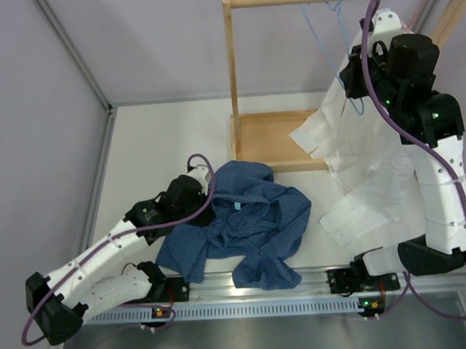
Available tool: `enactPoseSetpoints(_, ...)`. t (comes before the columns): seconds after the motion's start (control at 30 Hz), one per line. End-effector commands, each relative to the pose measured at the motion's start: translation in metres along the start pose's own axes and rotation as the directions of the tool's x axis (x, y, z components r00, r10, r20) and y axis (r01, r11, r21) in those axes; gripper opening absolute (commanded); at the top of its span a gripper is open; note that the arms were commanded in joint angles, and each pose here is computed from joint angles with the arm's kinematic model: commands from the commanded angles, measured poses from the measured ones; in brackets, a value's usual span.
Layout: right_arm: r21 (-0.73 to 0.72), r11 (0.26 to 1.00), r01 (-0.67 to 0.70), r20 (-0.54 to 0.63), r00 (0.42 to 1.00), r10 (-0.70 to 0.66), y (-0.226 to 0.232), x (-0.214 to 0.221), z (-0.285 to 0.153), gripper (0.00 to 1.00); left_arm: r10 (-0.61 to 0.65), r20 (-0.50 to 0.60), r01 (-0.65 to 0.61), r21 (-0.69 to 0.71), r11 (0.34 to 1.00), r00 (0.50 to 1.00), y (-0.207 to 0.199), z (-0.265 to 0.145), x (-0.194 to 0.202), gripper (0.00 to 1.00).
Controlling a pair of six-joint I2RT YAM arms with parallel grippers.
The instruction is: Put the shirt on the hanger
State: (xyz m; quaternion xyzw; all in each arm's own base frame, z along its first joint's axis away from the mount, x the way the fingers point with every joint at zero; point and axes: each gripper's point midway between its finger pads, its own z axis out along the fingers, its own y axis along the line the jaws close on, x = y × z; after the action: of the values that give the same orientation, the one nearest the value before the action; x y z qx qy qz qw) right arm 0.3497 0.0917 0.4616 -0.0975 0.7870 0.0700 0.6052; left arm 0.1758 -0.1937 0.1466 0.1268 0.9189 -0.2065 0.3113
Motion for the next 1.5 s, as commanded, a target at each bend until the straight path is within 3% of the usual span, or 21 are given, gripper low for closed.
enactPoseSetpoints(0.0, -0.052, 0.998, 0.031, 0.196, 0.980, -0.020, 0.007, -0.053, -0.024, 0.00, -0.019, 0.085, 0.016, 0.028, 0.999, 0.996, -0.006, -0.004, -0.018, 0.00)
enactPoseSetpoints(0.13, -0.125, 0.991, 0.053, 0.226, 0.974, -0.023, 0.020, -0.062, -0.034, 0.00, -0.027, 0.120, 0.026, 0.007, 1.000, 0.992, -0.002, -0.009, -0.023, 0.00)
enactPoseSetpoints(0.3, -0.151, 0.987, 0.059, 0.206, 0.978, -0.027, 0.024, -0.041, -0.048, 0.00, -0.080, 0.169, 0.084, -0.014, 0.996, 0.982, 0.002, -0.013, -0.031, 0.00)
enactPoseSetpoints(0.33, -0.170, 0.984, 0.052, 0.158, 0.987, -0.025, 0.027, -0.020, -0.041, 0.00, -0.092, 0.188, 0.095, -0.009, 0.995, 0.978, 0.001, -0.014, -0.036, 0.00)
enactPoseSetpoints(0.5, -0.234, 0.971, 0.042, 0.171, 0.985, -0.002, 0.039, 0.009, -0.067, 0.00, -0.156, 0.270, 0.168, -0.021, 0.986, 0.950, -0.003, -0.024, -0.066, 0.00)
enactPoseSetpoints(0.57, -0.283, 0.958, 0.039, 0.126, 0.992, -0.003, 0.047, 0.037, -0.071, 0.00, -0.180, 0.322, 0.209, -0.058, 0.976, 0.930, 0.003, -0.027, -0.080, 0.00)
enactPoseSetpoints(0.7, -0.459, 0.888, 0.013, 0.102, 0.994, 0.038, 0.082, 0.086, -0.111, 0.00, -0.212, 0.388, 0.262, -0.082, 0.962, 0.897, 0.010, -0.036, -0.114, 0.00)
enactPoseSetpoints(0.83, -0.612, 0.790, -0.029, -0.029, 0.999, 0.014, 0.112, 0.150, -0.129, 0.00, -0.222, 0.332, 0.268, -0.099, 0.958, 0.917, 0.018, -0.015, -0.138, 0.00)
enactPoseSetpoints(1.0, -0.692, 0.717, -0.080, -0.100, 0.995, 0.015, 0.131, 0.186, -0.142, 0.00, -0.239, 0.250, 0.265, -0.076, 0.961, 0.938, 0.021, 0.010, -0.154, 0.00)
enactPoseSetpoints(1.47, -0.718, 0.689, -0.100, -0.152, 0.988, -0.015, 0.140, 0.212, -0.143, 0.00, -0.266, 0.150, 0.275, -0.038, 0.961, 0.952, 0.028, 0.039, -0.155, 0.00)
